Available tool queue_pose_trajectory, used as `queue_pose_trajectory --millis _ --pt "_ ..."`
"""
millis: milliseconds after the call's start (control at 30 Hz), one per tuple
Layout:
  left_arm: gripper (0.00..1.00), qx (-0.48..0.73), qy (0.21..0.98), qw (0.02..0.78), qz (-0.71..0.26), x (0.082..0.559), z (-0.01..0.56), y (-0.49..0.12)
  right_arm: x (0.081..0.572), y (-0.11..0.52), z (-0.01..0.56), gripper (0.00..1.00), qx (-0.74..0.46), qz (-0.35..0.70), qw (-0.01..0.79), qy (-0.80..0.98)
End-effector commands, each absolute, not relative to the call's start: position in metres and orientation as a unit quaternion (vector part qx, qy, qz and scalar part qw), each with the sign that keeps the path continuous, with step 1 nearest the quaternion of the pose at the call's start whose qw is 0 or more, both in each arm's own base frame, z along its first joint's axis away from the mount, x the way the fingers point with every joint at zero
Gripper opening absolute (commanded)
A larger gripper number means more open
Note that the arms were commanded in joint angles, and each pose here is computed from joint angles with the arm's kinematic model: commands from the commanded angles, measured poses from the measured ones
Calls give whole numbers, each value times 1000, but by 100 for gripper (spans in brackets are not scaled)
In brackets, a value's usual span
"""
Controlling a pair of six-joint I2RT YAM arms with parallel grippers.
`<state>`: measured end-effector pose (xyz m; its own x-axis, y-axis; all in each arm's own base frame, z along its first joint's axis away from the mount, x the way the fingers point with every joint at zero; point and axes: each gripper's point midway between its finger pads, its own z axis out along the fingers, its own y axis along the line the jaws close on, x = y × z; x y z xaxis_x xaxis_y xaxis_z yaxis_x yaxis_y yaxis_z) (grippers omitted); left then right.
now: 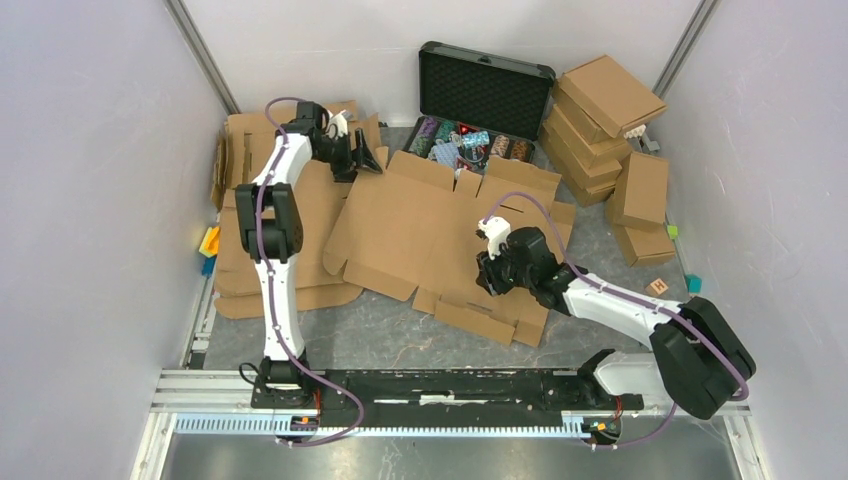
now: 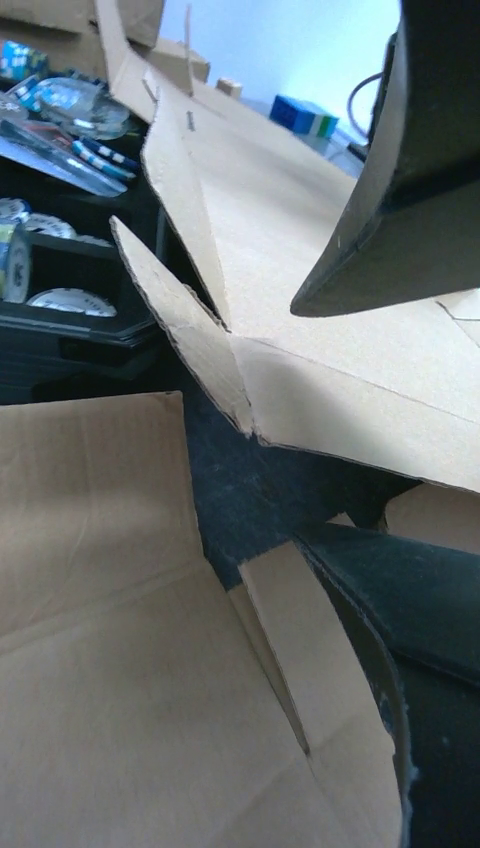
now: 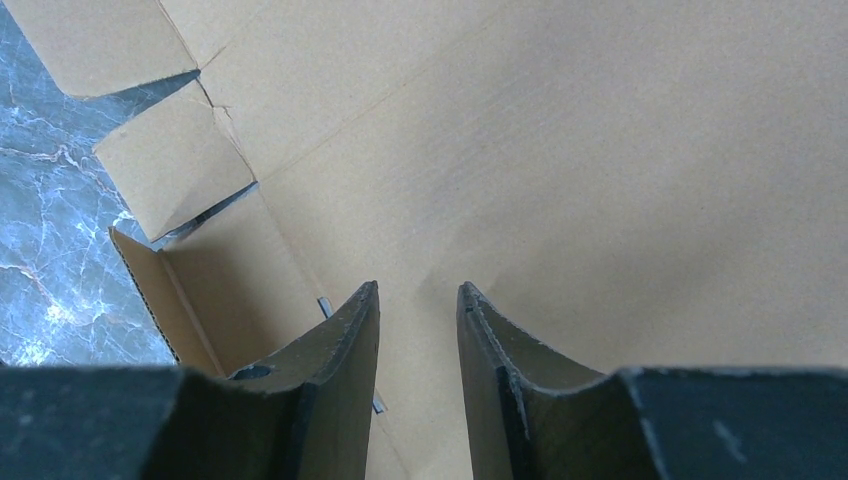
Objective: Fold the paper box
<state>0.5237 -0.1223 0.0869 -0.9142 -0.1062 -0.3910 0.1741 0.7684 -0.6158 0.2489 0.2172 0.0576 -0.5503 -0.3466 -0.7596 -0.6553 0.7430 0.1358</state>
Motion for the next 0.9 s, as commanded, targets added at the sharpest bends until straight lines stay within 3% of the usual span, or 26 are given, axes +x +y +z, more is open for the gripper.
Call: queue_pose_trajectory --millis 0,267,300,567,633,700,867 --pt "74 35 886 190 -422 517 109 -143 256 222 76 40 -298 213 398 841" --pt "7 50 874 216 -432 512 147 -145 261 213 92 39 -284 208 421 836" --pt "2 54 874 225 -428 511 155 -144 262 210 95 39 -278 206 426 836" --pt "2 101 849 344 -389 485 238 -137 286 156 158 64 -156 165 537 813" --pt "2 110 838 377 -379 475 256 -135 294 127 162 86 -98 136 549 819" --pt "2 115 828 405 -371 465 269 -134 303 102 167 98 -43 121 561 818" --pt "2 148 789 484 -350 440 291 -143 322 79 163 98 21 151 569 808"
